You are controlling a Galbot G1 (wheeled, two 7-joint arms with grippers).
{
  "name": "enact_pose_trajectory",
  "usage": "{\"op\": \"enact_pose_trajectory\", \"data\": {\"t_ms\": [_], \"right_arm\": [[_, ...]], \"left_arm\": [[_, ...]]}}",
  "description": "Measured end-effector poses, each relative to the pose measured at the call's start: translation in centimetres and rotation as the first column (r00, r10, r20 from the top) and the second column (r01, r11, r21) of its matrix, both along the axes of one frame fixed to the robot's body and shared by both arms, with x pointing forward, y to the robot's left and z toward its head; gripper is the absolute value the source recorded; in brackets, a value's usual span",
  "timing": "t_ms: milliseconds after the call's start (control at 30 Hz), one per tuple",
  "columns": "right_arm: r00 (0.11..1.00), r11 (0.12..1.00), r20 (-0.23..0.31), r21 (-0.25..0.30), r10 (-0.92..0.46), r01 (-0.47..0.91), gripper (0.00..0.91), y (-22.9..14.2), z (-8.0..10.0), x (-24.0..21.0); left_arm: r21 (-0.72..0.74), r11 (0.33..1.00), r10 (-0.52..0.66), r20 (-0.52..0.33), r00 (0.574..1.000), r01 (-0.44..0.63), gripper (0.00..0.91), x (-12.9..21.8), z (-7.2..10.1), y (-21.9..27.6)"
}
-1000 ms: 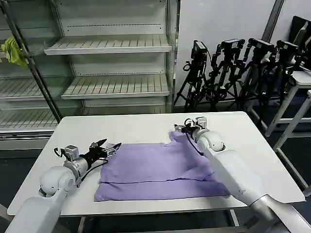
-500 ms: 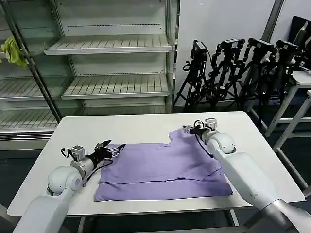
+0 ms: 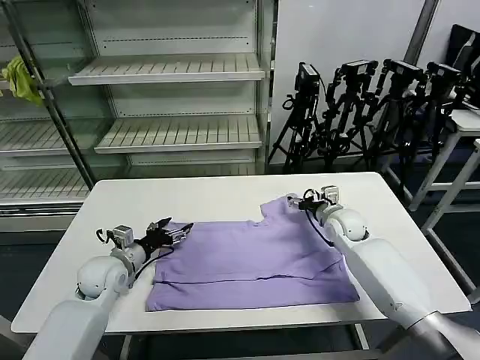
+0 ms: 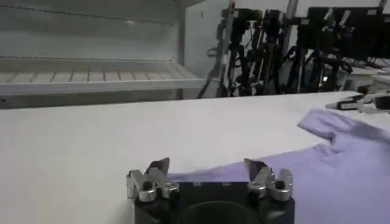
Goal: Fold and organize the clothes.
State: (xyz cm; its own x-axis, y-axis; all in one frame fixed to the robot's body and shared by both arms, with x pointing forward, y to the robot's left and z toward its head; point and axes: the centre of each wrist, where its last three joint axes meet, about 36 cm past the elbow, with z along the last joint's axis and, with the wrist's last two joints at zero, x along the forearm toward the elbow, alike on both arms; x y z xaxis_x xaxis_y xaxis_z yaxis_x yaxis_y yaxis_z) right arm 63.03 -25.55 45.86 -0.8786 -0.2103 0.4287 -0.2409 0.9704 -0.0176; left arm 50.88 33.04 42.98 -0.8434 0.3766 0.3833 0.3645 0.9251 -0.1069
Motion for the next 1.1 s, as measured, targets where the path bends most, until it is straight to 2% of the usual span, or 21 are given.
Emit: {"op": "enact_pose_trajectory", "data": {"t_ms": [333,767,833,900,967,1000,1100], "right_arm": [[1.000,1.000,-0.006,0.005,-0.006,0.006,0.907,0.2,-0.7,-0.1],[1.000,1.000,-0.015,0.009,-0.010,0.010,0.907,0.8,-1.6,0.2],[1.000,1.000,-0.017,0.010,-0.010,0.010,0.907,0.8,-1.9,0.2],[1.000,1.000,-0.019,0.011,-0.012,0.012,0.887,0.9,-2.1,0.2],[1.000,1.000,-0.020,0.009,-0.011,0.011,0.806,0.9,-2.4,0.1],[1.000,1.000,-0.021,0.008,-0.010,0.010,0.725,0.9,-2.5,0.1],[1.000,1.000,-0.021,0.010,-0.009,0.009,0.685,0.8,-2.7,0.2]], "left_arm": [[0.026,1.000,0.015,-0.008,1.000,-0.015,0.836,0.7,-0.4,1.1],[0.048,0.999,0.022,-0.031,0.999,-0.020,0.816,0.8,-1.6,1.8],[0.050,0.999,0.021,-0.032,0.999,-0.019,0.796,0.8,-1.7,1.8],[0.051,0.999,0.020,-0.032,0.999,-0.018,0.736,0.7,-1.8,1.8],[0.053,0.998,0.021,-0.033,0.999,-0.020,0.645,0.6,-1.9,1.9],[0.054,0.998,0.022,-0.034,0.999,-0.020,0.605,0.6,-2.0,1.9],[0.057,0.998,0.023,-0.034,0.999,-0.021,0.544,0.5,-2.0,2.1]]}}
